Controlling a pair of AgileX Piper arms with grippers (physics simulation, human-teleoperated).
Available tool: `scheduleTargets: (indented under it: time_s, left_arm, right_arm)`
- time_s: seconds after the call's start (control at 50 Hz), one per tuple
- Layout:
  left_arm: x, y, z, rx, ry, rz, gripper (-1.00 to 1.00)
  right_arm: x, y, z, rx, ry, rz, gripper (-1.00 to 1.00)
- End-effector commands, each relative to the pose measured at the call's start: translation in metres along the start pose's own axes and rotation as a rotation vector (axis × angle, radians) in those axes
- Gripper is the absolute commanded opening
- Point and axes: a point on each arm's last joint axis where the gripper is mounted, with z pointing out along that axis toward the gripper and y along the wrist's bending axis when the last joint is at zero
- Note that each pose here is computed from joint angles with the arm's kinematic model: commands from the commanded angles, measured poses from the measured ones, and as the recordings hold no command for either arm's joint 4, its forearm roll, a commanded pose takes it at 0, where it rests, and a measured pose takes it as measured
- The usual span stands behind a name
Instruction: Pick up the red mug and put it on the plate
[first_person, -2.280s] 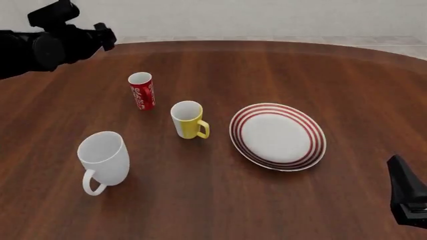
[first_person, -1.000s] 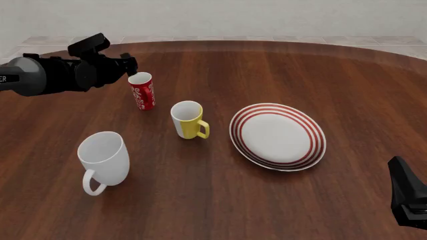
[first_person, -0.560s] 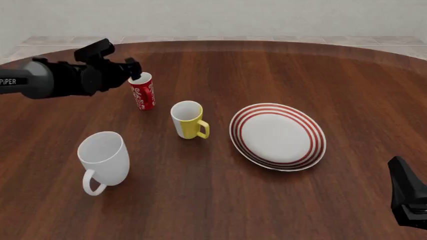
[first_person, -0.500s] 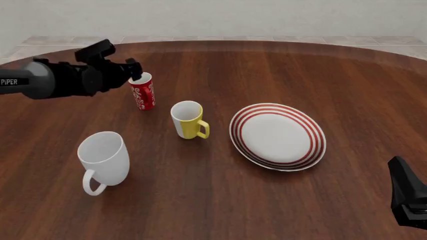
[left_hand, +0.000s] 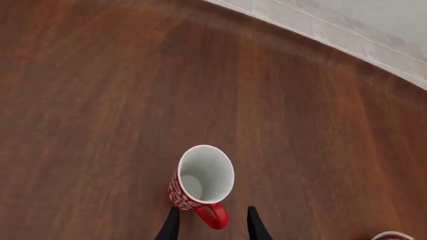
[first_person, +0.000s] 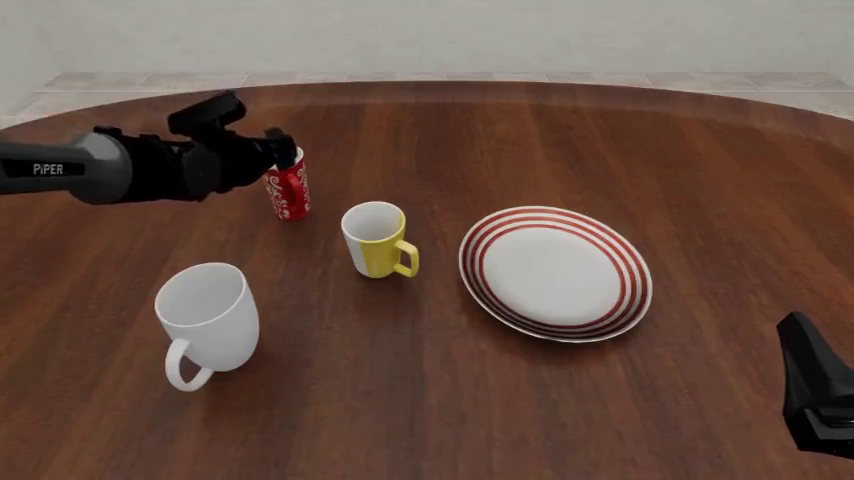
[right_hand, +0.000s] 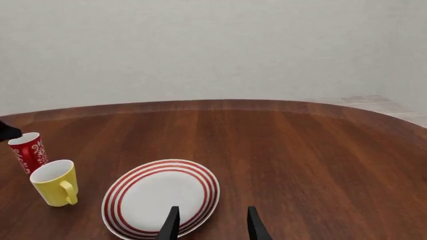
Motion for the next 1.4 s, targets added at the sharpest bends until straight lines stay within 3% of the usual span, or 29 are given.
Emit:
scheduleTargets:
  time_s: [0.02, 0.76, 1.4]
  left_arm:
    - [0.007, -0.001, 0.004, 0.002, 0.015, 0.001, 1.00]
    - [0.021, -0.003, 0.017, 0.002, 0.049, -0.017, 1.00]
    - [0.020, -0.004, 0.021, 0.000, 0.058, -0.014, 1.00]
  right_arm:
    - [0.000, 0.000, 0.000, 0.002, -0.002, 0.002, 1.00]
    - [0.000, 0.000, 0.000, 0.005, -0.003, 0.005, 1.00]
    - [0.000, 0.000, 0.000, -0.001, -0.001, -0.001, 1.00]
